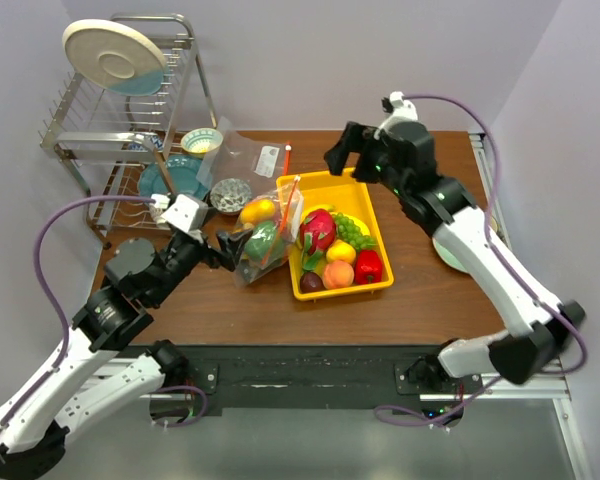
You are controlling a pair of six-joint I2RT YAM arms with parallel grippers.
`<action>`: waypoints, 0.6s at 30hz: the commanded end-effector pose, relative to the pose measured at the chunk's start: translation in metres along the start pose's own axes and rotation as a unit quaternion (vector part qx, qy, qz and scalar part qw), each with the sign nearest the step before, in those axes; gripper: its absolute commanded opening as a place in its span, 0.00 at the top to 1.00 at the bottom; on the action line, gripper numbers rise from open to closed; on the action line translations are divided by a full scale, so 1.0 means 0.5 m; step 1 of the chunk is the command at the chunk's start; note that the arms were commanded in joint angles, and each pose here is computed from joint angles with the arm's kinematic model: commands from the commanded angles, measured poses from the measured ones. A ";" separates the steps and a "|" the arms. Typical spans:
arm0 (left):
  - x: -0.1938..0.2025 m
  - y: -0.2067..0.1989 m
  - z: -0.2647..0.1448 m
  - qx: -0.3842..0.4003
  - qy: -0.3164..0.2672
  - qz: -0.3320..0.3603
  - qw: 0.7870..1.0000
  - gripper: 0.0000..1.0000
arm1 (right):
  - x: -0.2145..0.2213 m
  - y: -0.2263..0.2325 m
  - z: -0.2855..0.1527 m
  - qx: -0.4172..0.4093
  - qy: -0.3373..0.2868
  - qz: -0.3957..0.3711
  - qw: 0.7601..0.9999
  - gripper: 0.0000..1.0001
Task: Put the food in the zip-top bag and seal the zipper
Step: Reset both arms
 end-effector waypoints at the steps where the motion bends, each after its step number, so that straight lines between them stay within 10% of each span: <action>1: -0.017 0.036 -0.022 -0.046 -0.027 0.015 0.998 0.09 | -0.009 -0.008 -0.090 -0.038 -0.038 -0.080 0.995 0.06; 18: 0.083 0.038 -0.062 -0.029 -0.042 0.020 0.999 0.02 | 0.175 -0.220 -0.308 0.045 -0.071 -0.117 0.990 0.02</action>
Point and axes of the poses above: each gripper's point midway between its finger pads, its own z axis out along the fingers, its own y axis along the line the jaws close on, x = y × z, the point moved 1 cm from there along -z, back along the fingers
